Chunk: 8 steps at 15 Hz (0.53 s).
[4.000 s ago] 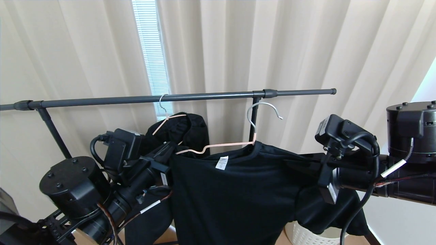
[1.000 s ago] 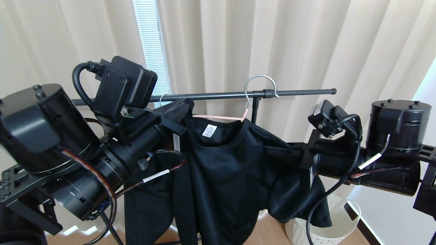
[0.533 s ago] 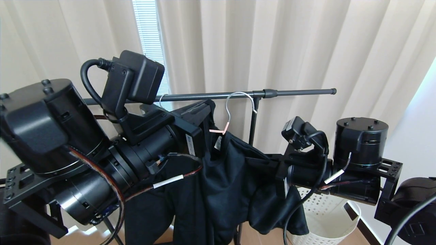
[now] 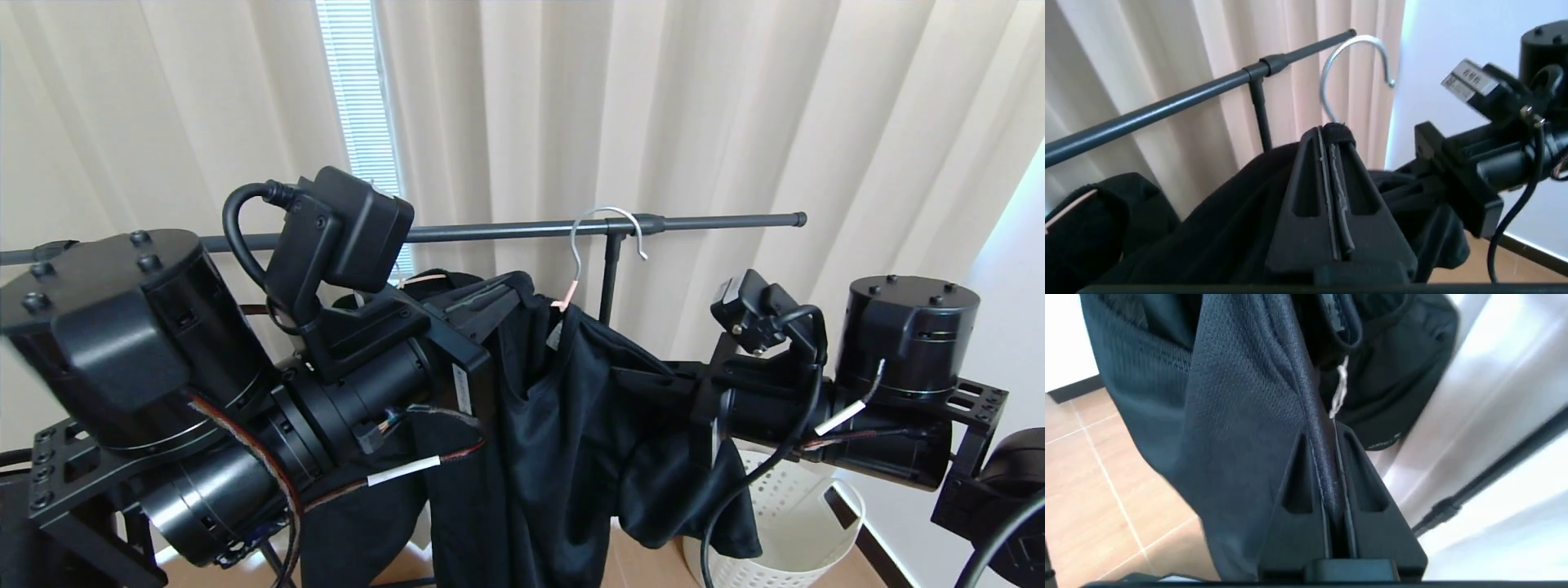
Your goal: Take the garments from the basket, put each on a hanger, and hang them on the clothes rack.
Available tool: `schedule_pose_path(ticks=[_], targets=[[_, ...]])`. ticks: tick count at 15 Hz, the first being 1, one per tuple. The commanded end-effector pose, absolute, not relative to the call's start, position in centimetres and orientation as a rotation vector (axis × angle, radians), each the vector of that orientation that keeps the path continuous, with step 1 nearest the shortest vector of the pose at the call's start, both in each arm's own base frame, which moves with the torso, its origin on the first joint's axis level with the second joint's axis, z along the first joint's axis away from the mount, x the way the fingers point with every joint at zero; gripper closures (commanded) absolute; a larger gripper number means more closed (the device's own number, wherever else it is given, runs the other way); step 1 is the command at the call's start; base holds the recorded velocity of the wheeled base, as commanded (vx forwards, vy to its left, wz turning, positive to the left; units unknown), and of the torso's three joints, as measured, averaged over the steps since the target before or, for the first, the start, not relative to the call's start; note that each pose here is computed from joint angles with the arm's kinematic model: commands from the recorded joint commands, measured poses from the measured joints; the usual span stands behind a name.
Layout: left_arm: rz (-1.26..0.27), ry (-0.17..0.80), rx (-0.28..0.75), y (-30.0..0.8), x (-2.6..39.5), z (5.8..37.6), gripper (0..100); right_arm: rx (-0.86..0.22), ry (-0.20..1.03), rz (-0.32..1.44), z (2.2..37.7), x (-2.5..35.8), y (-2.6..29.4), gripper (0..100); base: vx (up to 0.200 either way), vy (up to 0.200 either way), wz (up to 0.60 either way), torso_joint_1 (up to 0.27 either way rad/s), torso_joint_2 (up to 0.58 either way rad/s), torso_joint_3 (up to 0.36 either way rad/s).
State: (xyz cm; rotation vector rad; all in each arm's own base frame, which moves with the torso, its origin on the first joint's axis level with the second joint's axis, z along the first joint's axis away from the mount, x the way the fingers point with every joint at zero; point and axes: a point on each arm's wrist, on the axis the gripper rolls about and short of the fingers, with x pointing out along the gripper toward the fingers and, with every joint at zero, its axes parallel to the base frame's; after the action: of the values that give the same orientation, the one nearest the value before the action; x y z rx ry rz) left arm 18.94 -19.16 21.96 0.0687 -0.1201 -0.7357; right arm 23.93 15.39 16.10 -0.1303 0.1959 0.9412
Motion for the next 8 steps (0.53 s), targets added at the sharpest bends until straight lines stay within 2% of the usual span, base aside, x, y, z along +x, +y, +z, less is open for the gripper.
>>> schedule_pose_path(ticks=[1, 5, 6, 8], targets=[[-0.727, -0.110, 0.074, -18.9, 19.1, 21.7, 100, -0.124, 0.155, 0.943, 17.2, 23.4, 14.6, 100, 0.000, 0.000, 0.00, 0.000, 0.00, 0.000], [-0.741, -0.094, 0.089, -18.7, 19.0, 21.1, 100, -0.124, 0.153, 0.941, 17.3, 23.4, 14.5, 100, 0.000, 0.000, 0.00, 0.000, 0.00, 0.000], [-0.733, -0.096, 0.097, -18.5, 19.1, 21.1, 0, -0.124, 0.152, 0.941, 17.3, 23.3, 14.5, 100, 0.000, 0.000, 0.00, 0.000, 0.00, 0.000], [-0.725, -0.113, 0.129, -17.8, 18.6, 21.2, 0, -0.122, 0.139, 0.919, 17.6, 23.5, 13.9, 100, 0.000, 0.000, 0.00, 0.000, 0.00, 0.000]])
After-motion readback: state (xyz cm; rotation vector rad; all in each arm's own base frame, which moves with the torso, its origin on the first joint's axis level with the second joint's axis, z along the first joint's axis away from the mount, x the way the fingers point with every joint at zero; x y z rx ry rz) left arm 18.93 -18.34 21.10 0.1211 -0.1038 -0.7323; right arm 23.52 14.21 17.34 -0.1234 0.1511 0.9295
